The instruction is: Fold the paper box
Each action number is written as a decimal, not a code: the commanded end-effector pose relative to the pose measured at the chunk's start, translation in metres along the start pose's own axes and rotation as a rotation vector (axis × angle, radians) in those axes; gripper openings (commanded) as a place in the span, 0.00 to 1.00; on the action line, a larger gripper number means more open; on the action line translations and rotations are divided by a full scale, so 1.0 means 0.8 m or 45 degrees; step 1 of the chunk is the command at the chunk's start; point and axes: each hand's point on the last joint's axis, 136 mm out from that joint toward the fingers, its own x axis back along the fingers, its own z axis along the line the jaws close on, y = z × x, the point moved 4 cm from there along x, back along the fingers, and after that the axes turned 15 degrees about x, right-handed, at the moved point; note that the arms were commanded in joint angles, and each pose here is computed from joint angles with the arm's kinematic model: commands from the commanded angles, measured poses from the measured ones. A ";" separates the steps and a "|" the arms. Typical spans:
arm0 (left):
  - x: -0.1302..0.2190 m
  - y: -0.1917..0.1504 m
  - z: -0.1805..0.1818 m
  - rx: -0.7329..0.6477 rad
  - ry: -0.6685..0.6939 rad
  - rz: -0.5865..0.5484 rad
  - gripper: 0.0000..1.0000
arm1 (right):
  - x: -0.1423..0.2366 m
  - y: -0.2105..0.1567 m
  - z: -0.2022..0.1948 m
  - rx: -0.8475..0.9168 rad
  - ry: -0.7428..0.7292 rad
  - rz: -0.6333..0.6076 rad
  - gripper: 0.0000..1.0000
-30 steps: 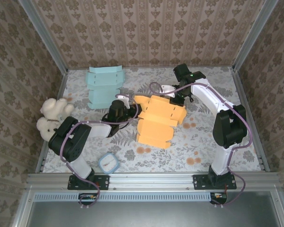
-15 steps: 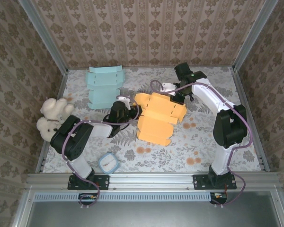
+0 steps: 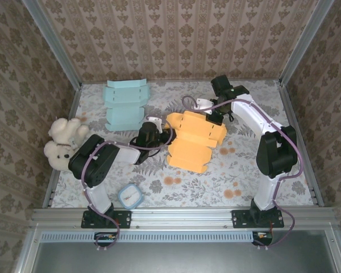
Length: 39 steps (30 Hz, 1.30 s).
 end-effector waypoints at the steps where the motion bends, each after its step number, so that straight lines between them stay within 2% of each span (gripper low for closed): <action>1: -0.004 0.006 -0.025 -0.001 -0.086 -0.001 0.16 | 0.010 0.003 -0.003 -0.018 -0.043 -0.019 0.00; 5: 0.006 0.014 -0.024 -0.009 -0.061 -0.048 0.16 | 0.011 0.003 -0.005 -0.021 -0.051 -0.023 0.00; 9: 0.005 0.010 -0.033 -0.005 -0.094 -0.022 0.16 | 0.008 0.002 -0.005 -0.027 -0.046 -0.020 0.00; 19: -0.039 -0.017 -0.059 0.033 -0.195 0.092 0.16 | 0.005 0.002 -0.005 -0.036 -0.042 -0.021 0.00; 25: -0.056 -0.018 -0.051 0.049 -0.183 0.101 0.16 | -0.001 -0.002 -0.005 -0.041 -0.034 -0.008 0.00; 32: -0.011 -0.002 -0.068 -0.113 -0.205 0.017 0.18 | 0.001 -0.009 -0.010 -0.051 -0.060 -0.001 0.00; 39: 0.066 0.003 -0.090 -0.344 -0.260 -0.095 0.20 | 0.014 -0.010 -0.021 0.039 -0.246 -0.004 0.00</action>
